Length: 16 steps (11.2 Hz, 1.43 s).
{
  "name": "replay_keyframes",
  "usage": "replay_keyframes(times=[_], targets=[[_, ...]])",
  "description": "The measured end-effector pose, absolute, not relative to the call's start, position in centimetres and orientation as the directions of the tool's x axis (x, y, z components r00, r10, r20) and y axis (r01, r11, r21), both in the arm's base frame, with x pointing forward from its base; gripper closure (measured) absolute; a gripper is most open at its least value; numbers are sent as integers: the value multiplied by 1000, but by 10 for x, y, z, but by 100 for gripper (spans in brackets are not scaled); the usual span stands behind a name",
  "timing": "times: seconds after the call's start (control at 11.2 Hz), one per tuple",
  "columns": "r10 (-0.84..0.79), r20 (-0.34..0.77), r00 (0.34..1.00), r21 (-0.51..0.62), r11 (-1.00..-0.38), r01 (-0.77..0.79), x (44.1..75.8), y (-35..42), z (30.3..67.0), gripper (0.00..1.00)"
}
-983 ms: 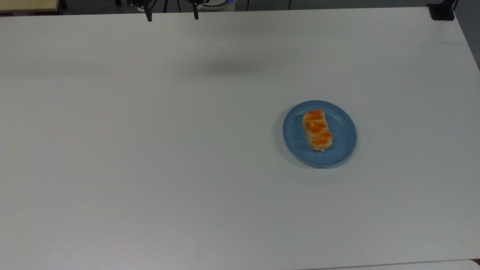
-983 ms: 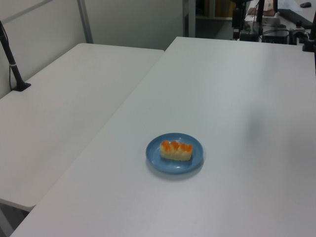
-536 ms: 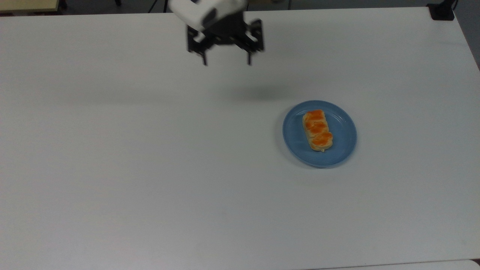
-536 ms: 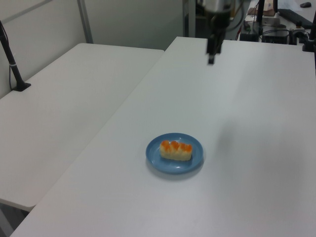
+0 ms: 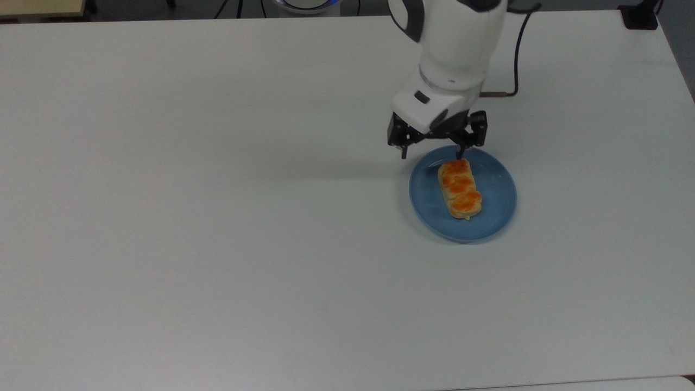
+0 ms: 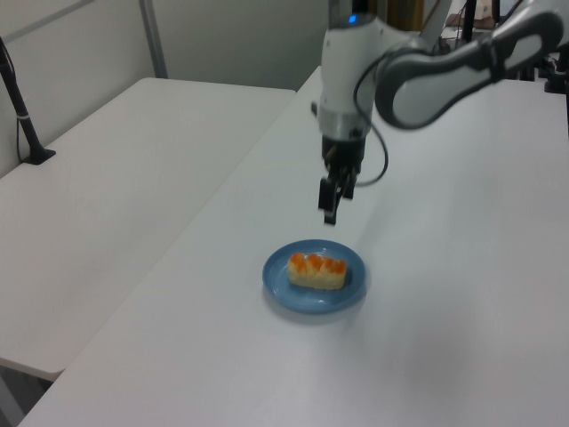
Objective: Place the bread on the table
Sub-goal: 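Move the open gripper over the bread on the blue plate, then lower the gripper and close it on the orange-topped bread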
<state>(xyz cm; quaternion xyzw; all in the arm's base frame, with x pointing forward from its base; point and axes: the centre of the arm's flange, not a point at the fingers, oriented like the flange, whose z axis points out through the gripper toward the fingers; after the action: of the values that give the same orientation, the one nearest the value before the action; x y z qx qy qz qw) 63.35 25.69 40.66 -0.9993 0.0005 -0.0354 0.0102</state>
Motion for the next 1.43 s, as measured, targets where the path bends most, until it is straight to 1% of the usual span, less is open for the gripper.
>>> replay_keyframes(times=[0.18, 0.36, 0.54, 0.8, 0.98, 1.07, 1.16, 1.25, 1.34, 1.43], targets=[[13, 98, 995, -25, -1000, 15, 641, 275, 379, 0], [51, 114, 992, -3, -999, 52, 641, 292, 359, 0], [38, 120, 992, -3, -999, 38, 639, 303, 350, 0], [54, 123, 991, 8, -999, 53, 632, 318, 348, 0], [62, 112, 992, 16, -998, 60, 631, 322, 336, 0], [69, 120, 990, 23, -997, 67, 632, 323, 330, 5], [77, 128, 989, 32, -997, 74, 633, 323, 326, 6], [80, 136, 987, 34, -997, 76, 634, 324, 324, 14], [86, 147, 985, 31, -996, 83, 634, 327, 323, 16], [93, 154, 984, 35, -995, 89, 633, 331, 319, 24]])
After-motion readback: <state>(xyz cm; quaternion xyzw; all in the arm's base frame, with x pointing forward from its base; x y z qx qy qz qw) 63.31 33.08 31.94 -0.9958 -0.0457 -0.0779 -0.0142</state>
